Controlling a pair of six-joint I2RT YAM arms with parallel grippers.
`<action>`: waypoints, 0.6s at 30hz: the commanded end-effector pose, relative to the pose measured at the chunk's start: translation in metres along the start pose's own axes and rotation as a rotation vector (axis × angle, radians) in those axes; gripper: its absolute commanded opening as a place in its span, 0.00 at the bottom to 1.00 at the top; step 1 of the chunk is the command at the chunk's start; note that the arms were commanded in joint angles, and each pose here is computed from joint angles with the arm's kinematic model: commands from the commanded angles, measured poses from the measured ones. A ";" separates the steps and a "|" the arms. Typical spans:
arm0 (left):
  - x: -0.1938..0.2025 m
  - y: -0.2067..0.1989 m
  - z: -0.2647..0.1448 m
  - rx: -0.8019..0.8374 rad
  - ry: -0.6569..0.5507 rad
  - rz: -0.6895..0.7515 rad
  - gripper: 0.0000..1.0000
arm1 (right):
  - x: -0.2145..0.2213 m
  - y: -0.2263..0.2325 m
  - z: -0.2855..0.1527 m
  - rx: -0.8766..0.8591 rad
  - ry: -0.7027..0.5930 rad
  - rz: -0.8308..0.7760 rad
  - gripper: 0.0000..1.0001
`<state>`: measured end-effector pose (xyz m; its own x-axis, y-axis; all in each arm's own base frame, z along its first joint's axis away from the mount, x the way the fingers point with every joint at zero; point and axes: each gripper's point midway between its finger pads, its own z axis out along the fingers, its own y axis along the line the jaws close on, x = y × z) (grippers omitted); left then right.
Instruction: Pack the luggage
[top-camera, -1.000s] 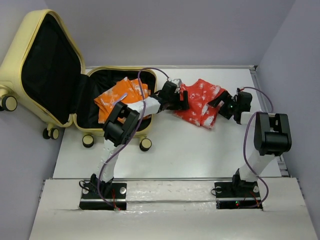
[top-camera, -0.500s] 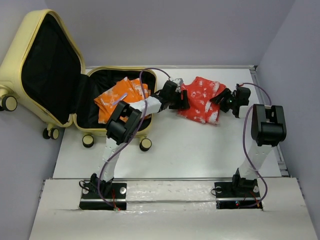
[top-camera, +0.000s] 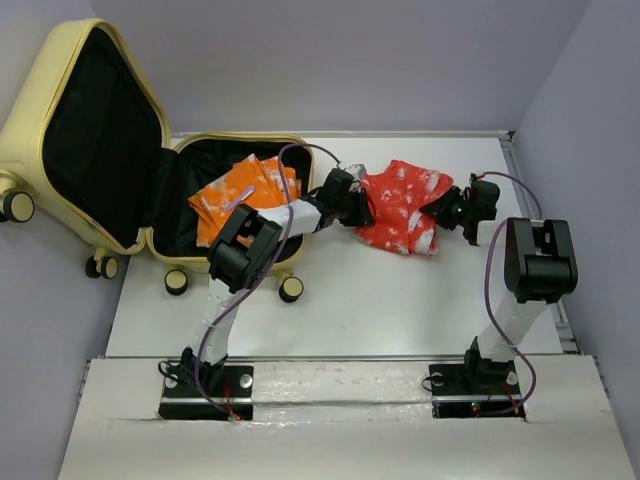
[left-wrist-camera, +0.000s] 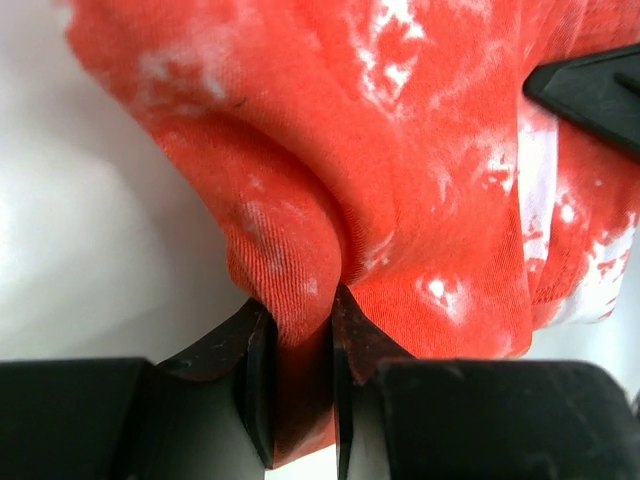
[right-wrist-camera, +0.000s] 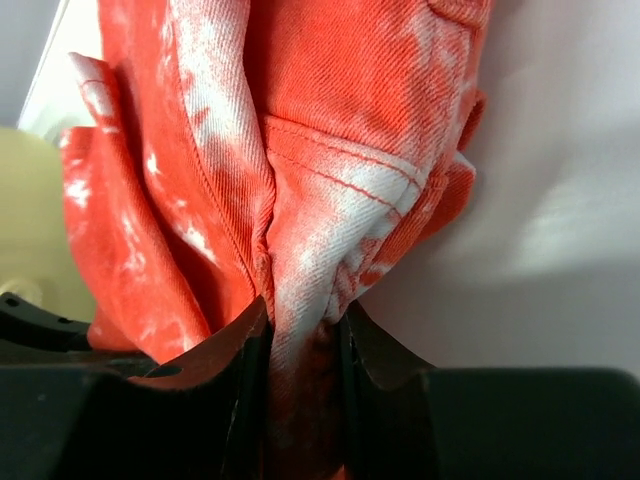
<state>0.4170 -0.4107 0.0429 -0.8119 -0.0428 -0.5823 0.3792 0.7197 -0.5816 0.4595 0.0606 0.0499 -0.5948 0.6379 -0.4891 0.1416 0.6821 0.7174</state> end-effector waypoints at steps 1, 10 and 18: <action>-0.032 -0.088 -0.056 0.163 -0.099 0.078 0.06 | 0.001 0.086 -0.040 -0.239 0.009 -0.076 0.15; -0.080 -0.135 -0.158 0.211 -0.264 0.143 0.06 | 0.013 0.187 -0.081 -0.361 -0.028 -0.199 0.15; -0.137 -0.059 -0.299 -0.064 -0.506 0.116 0.06 | 0.032 0.313 -0.067 -0.554 0.005 -0.265 0.15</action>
<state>0.3638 -0.3141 0.2385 -0.6566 -0.1446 -0.7402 0.4256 0.7392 -0.5219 0.4295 0.2033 0.2295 -0.5711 0.5017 -0.6497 -0.2736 0.6299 0.7269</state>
